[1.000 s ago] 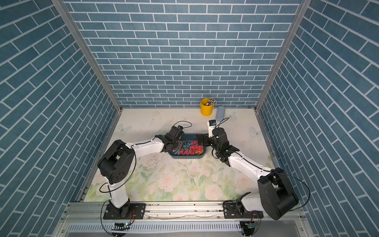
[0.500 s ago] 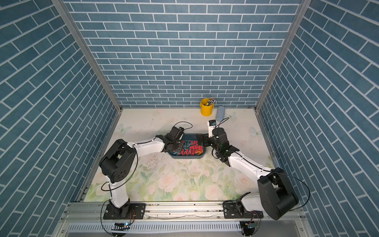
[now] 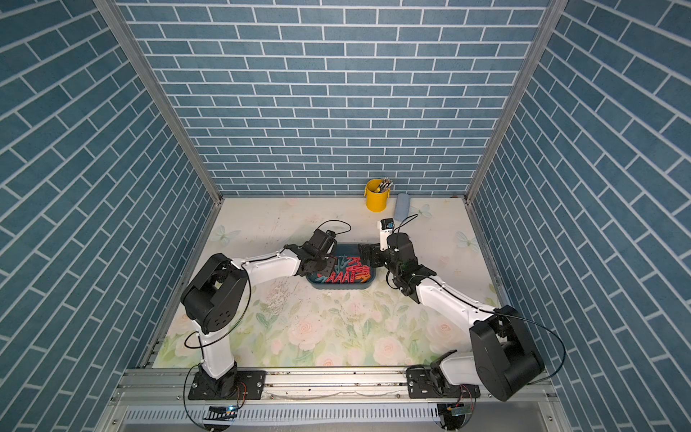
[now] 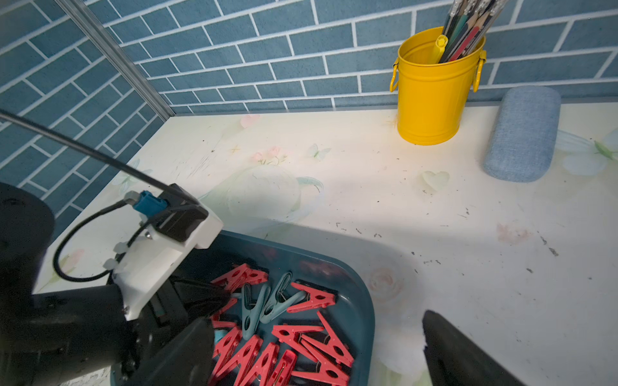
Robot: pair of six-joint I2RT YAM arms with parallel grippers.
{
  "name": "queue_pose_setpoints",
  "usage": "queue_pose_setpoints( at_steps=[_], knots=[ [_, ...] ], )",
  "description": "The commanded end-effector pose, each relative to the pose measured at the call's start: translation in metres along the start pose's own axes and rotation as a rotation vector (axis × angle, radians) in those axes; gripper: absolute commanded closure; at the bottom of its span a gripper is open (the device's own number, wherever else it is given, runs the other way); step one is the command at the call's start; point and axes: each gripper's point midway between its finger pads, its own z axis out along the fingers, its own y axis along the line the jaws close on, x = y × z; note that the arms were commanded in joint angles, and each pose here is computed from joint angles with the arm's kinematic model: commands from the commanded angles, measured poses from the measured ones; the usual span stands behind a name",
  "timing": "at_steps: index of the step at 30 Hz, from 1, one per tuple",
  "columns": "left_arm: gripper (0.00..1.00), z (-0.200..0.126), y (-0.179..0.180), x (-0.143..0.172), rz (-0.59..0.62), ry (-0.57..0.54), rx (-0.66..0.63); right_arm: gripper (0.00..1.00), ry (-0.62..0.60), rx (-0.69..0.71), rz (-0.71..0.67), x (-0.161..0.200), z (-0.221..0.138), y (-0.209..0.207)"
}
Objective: Take the clothespins out of the storage box
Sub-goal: Pick up the clothespin from the storage box, then place the clothespin at the center of the board.
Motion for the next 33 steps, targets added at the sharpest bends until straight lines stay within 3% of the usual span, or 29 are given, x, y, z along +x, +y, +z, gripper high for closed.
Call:
queue_pose_setpoints(
  at_steps=[1,11,23,33],
  knots=[
    [0.98,-0.027,-0.003,-0.016,-0.044,-0.05,0.038,0.0,0.005,-0.012,-0.002,0.003,-0.002,0.004],
    [1.0,-0.067,-0.006,-0.004,-0.185,-0.098,0.124,0.0,0.0,-0.045,0.004,0.002,-0.003,0.018],
    [0.99,-0.114,-0.017,0.064,-0.501,-0.15,0.186,0.01,0.012,-0.067,0.01,0.016,-0.011,0.036],
    [0.98,-0.112,-0.046,0.11,-0.584,-0.103,0.227,0.0,0.036,-0.062,0.016,0.03,-0.012,0.044]
  ],
)
